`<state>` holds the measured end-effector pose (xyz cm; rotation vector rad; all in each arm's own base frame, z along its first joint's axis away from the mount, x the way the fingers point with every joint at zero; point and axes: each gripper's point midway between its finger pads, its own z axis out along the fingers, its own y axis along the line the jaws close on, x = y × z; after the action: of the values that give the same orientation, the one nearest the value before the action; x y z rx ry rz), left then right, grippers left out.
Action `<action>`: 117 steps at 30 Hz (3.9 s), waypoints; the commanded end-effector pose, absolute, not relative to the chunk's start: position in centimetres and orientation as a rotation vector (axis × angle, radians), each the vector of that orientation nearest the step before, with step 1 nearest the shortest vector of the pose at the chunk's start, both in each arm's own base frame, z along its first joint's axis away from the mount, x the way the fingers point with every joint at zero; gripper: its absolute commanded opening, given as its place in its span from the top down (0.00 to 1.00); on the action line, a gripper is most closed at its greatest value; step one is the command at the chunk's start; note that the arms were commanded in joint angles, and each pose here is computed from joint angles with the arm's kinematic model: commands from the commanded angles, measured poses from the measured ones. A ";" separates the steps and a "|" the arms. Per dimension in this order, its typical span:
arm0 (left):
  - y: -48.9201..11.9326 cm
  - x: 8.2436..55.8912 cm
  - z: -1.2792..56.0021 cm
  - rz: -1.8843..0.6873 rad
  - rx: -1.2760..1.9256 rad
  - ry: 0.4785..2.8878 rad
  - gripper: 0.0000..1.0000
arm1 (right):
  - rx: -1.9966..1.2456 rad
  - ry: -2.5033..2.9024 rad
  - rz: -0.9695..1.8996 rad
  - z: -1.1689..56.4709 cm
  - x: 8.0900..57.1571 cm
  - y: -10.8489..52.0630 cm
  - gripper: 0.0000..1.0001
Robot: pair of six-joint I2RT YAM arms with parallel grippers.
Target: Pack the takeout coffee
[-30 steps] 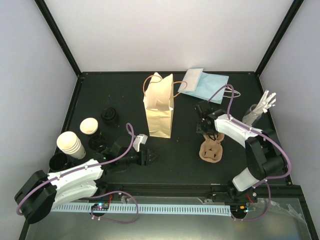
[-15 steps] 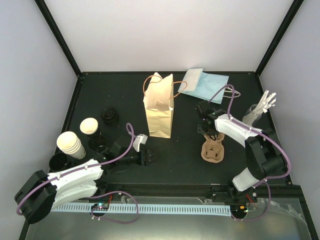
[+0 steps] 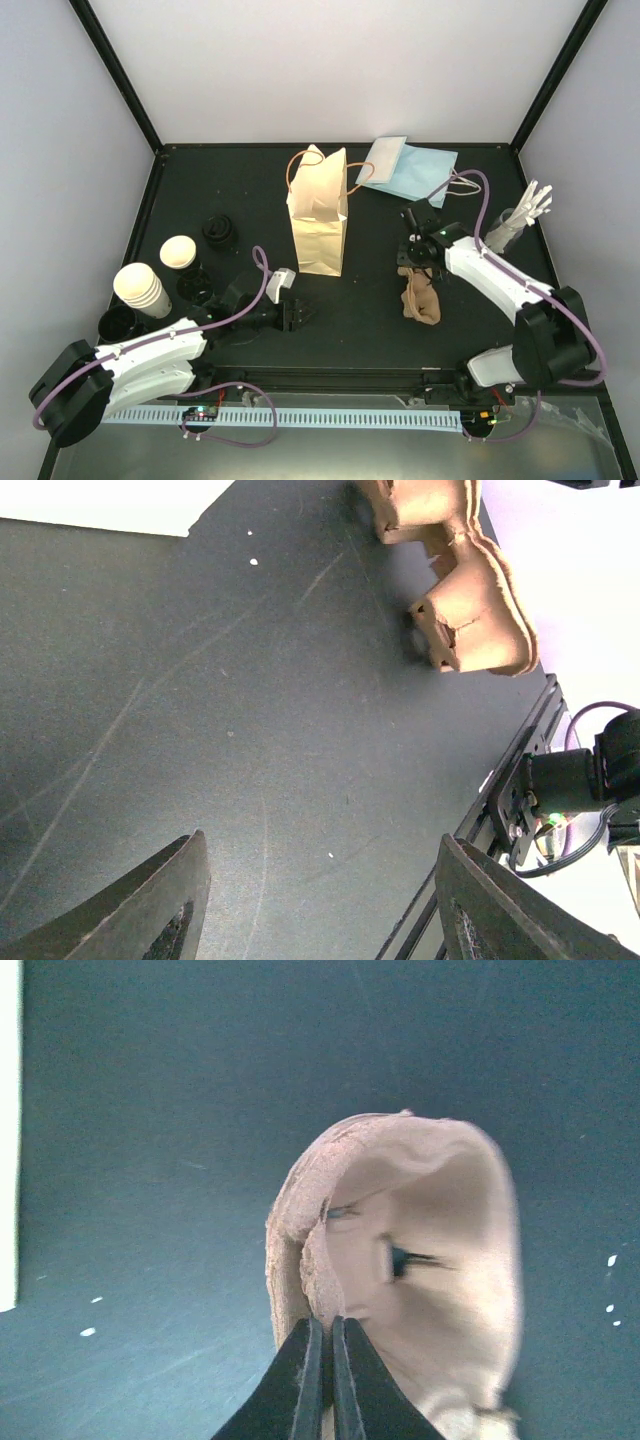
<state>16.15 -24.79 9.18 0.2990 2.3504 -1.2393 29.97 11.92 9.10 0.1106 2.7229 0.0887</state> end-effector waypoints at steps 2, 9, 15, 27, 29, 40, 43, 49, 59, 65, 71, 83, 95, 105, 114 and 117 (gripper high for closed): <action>-26.5 16.5 11.6 -1.328 0.313 2.272 0.36 | 0.008 2.694 0.312 11.4 28.2 13.9 0.95; -29.8 16.0 13.5 -1.440 0.339 2.229 0.38 | -0.155 2.673 0.533 12.3 24.8 16.9 0.98; -33.2 15.9 15.0 -1.491 0.386 2.211 0.43 | -0.292 2.643 0.639 12.2 22.5 19.2 0.99; -35.6 17.9 12.7 -1.420 0.226 2.363 0.49 | -0.396 2.608 0.686 12.4 21.3 20.6 0.99; -35.6 18.1 12.3 -1.403 0.209 2.380 0.48 | -0.413 2.600 0.688 12.6 21.1 20.8 0.99; -35.0 19.1 9.5 -1.253 0.132 2.480 0.36 | -0.469 2.581 0.600 13.6 20.6 21.0 0.99; -34.3 19.2 8.7 -1.197 0.116 2.505 0.41 | -0.436 2.572 0.537 14.5 21.1 20.1 0.99; -33.3 19.0 7.4 -1.123 0.120 2.549 0.54 | -0.295 2.544 0.322 16.9 22.6 17.0 0.99; -32.2 18.1 7.2 -1.128 0.129 2.545 0.59 | 0.017 2.400 -0.530 20.6 26.6 6.7 0.99; -31.3 17.3 7.4 -1.169 0.128 2.514 0.59 | 0.164 2.449 -0.803 17.5 29.5 3.8 0.89; -30.9 16.9 7.9 -1.186 0.149 2.505 0.59 | 0.071 2.601 -0.638 13.3 30.7 7.1 0.58; -27.9 16.7 10.5 -1.102 0.182 2.411 0.53 | -0.352 2.463 0.156 17.6 24.4 16.4 0.58; -28.0 13.0 9.7 -1.281 0.168 2.443 0.46 | -0.563 2.255 0.463 20.0 22.5 19.5 0.01; -31.2 11.5 8.5 -1.360 0.193 2.500 0.45 | -0.587 2.222 0.543 19.7 22.6 21.0 0.05; -33.8 12.6 8.0 -1.349 0.214 2.520 0.45 | -0.517 2.281 0.543 17.9 22.1 20.3 0.05; -34.0 13.2 7.4 -1.352 0.177 2.530 0.47 | -0.504 2.275 0.570 17.8 21.9 20.3 0.05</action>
<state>12.31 -32.33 6.06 0.2011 2.5799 -1.2654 22.16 20.11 17.46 -0.5402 2.2908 0.5227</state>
